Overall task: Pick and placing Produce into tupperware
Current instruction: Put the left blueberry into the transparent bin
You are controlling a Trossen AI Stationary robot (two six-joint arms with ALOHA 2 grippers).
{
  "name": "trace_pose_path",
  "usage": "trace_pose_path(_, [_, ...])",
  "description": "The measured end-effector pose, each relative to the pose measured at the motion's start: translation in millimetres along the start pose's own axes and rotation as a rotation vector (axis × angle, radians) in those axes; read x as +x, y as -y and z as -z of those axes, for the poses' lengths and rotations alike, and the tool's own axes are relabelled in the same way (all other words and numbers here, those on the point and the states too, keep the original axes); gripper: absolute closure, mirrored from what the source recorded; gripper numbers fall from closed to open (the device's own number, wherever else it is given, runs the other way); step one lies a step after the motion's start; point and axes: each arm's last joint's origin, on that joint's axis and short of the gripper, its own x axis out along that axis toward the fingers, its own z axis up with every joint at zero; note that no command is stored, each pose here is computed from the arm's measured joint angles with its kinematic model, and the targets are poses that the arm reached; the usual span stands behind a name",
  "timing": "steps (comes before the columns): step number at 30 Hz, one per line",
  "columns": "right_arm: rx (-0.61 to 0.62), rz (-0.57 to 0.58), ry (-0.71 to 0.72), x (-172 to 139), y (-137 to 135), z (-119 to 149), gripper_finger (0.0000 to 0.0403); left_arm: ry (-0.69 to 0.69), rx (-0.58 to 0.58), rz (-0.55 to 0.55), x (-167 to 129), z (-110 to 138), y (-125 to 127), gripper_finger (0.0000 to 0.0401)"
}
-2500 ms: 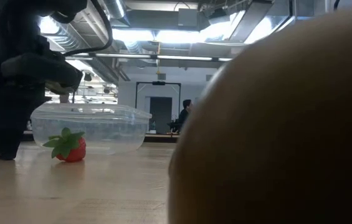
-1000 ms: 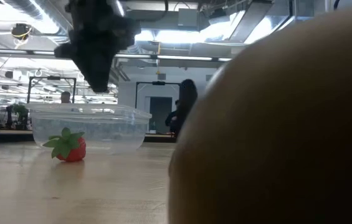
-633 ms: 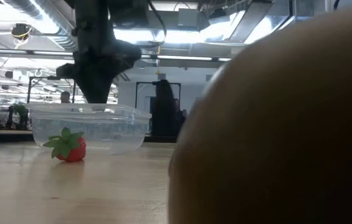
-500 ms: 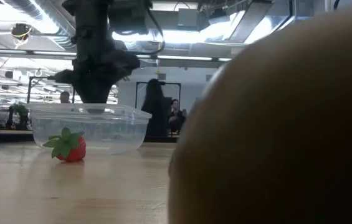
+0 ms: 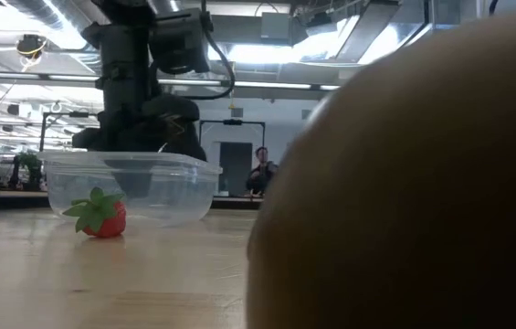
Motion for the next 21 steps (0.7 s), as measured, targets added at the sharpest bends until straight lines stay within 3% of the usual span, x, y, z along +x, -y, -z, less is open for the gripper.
trace_pose_path(11, [0.0, 0.0, 0.0, 0.0, 0.0, 0.0, 0.0175, -0.004, 0.005, 0.014, -0.8, -0.5, 1.5, 0.0282])
trace_pose_path(21, [0.0, 0.0, 0.0, 0.0, 0.0, 0.0, 0.0175, -0.008, 0.007, 0.016, -0.9, -0.4, 1.5, 0.0202])
